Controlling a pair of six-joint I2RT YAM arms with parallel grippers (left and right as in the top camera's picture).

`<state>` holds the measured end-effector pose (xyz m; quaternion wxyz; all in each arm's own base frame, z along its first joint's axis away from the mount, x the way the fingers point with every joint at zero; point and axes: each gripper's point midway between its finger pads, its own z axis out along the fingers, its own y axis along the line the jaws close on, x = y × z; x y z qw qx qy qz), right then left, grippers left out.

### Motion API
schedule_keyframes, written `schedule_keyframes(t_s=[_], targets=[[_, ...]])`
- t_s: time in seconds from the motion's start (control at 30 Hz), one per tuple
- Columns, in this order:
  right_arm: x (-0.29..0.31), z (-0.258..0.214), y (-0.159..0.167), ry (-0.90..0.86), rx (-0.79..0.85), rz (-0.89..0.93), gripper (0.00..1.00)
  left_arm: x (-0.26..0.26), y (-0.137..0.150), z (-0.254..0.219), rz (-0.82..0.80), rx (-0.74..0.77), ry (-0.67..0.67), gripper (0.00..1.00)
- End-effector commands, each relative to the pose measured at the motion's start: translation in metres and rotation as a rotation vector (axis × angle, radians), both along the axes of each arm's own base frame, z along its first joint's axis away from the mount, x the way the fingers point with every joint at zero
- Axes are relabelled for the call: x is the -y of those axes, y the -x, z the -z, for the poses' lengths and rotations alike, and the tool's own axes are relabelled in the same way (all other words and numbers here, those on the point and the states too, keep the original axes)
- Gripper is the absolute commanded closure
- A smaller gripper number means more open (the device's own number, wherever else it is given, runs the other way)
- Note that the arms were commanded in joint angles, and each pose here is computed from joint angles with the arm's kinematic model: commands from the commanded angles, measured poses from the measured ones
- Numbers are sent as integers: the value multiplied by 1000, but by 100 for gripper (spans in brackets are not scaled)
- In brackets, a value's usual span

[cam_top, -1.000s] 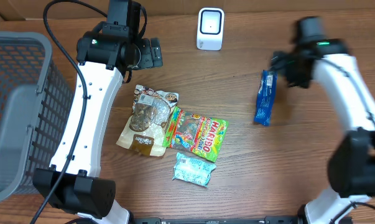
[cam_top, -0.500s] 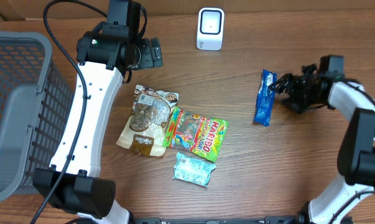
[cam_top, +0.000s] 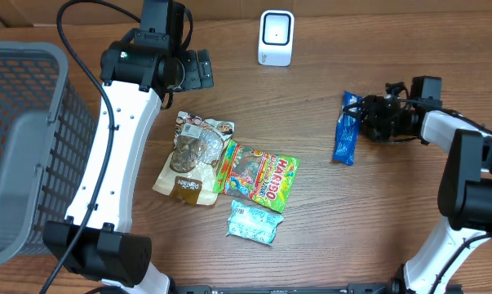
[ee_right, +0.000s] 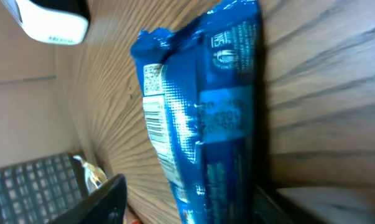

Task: Scan the item barcode

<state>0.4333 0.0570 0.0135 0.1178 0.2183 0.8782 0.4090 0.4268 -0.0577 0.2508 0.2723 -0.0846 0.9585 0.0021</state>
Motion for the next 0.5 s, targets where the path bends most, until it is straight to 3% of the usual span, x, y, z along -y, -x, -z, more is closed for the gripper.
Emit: schedule_keyframes(t_s=[0.0,0.07,0.13,0.27,0.47], targets=[[-1,46,21,67,-130,12,62,-3,0,-12,12,30,-11,0],[-1,46,21,67,-130,12,86,-3,0,-12,12,30,-11,0],[-1,44,21,66,-134,13,96,-3,0,-12,12,30,-11,0],[3,27,15,93,-130,17,96,-3,0,-12,12,30,-11,0],[16,-14,7,417,-122,5,96,-3,0,-12,12,30,-11,0]])
